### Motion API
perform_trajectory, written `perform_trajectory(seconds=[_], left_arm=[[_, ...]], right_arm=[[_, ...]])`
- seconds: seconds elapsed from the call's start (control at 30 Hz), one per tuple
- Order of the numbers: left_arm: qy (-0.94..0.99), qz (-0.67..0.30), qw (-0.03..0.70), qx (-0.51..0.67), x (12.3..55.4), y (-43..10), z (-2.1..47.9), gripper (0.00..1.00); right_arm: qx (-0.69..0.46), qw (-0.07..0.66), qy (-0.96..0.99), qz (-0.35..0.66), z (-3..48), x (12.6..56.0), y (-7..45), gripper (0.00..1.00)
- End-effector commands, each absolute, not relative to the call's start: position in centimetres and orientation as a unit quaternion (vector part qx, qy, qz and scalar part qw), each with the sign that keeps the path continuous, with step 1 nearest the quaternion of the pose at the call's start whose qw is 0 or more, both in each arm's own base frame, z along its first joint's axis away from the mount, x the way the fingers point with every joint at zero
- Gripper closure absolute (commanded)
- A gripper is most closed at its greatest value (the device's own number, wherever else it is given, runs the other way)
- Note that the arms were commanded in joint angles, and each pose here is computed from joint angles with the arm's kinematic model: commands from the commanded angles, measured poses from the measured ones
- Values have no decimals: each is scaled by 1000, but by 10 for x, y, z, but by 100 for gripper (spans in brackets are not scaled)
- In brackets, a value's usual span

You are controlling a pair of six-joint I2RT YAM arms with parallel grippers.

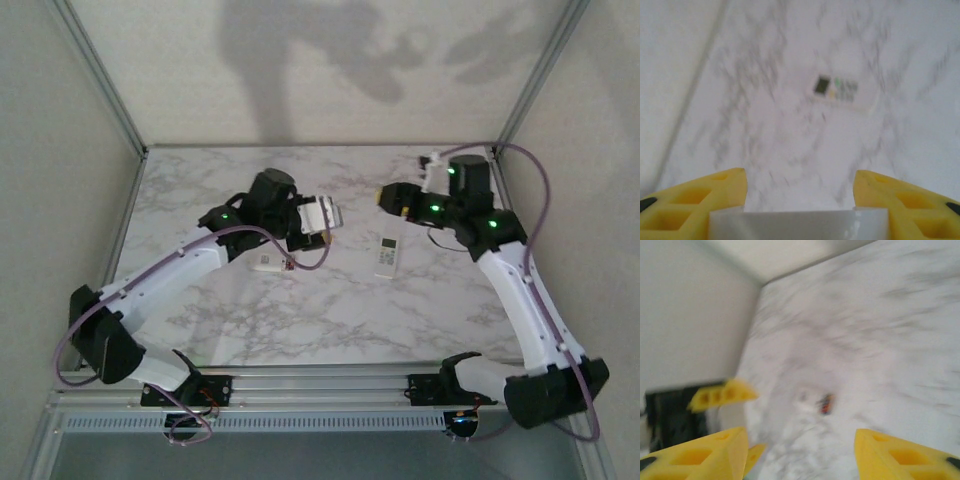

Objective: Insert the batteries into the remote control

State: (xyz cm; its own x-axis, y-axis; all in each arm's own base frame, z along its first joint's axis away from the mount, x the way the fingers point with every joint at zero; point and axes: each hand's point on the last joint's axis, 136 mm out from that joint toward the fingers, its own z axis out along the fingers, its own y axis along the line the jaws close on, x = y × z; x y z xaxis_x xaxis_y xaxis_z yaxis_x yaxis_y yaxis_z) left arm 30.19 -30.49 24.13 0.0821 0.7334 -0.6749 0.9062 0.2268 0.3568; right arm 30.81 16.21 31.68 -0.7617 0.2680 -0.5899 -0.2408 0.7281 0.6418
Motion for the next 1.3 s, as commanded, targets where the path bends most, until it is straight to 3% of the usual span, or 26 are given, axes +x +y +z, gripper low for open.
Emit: perform_trajectory(seconds=[0.0, 0.13, 0.5, 0.67, 0.77, 0.9, 1.0, 1.13, 1.27], left_arm=[[737, 8, 217, 640, 279, -260, 153, 56], [750, 36, 125, 649, 275, -261, 101, 55], [725, 39, 24, 687, 279, -275, 21, 53], [721, 19, 11, 692, 277, -280, 11, 36], [721, 14, 4, 693, 277, -282, 7, 33], [717, 12, 11, 696, 278, -283, 13, 20], [715, -13, 58, 696, 282, -296, 39, 14], [706, -104, 237, 659, 292, -327, 140, 1], [701, -232, 425, 524, 297, -312, 254, 0]], right_arm=[[113, 342, 890, 280, 280, 315, 116, 40], [114, 320, 899, 276, 269, 314, 117, 39], [122, 291, 909, 271, 251, 306, 117, 39], [128, 285, 908, 280, 246, 305, 119, 38], [130, 280, 909, 282, 244, 305, 120, 38], [129, 278, 909, 281, 245, 306, 121, 38], [115, 278, 911, 280, 246, 309, 123, 37], [33, 310, 909, 276, 256, 317, 134, 31], [-144, 360, 900, 198, 253, 313, 168, 10]])
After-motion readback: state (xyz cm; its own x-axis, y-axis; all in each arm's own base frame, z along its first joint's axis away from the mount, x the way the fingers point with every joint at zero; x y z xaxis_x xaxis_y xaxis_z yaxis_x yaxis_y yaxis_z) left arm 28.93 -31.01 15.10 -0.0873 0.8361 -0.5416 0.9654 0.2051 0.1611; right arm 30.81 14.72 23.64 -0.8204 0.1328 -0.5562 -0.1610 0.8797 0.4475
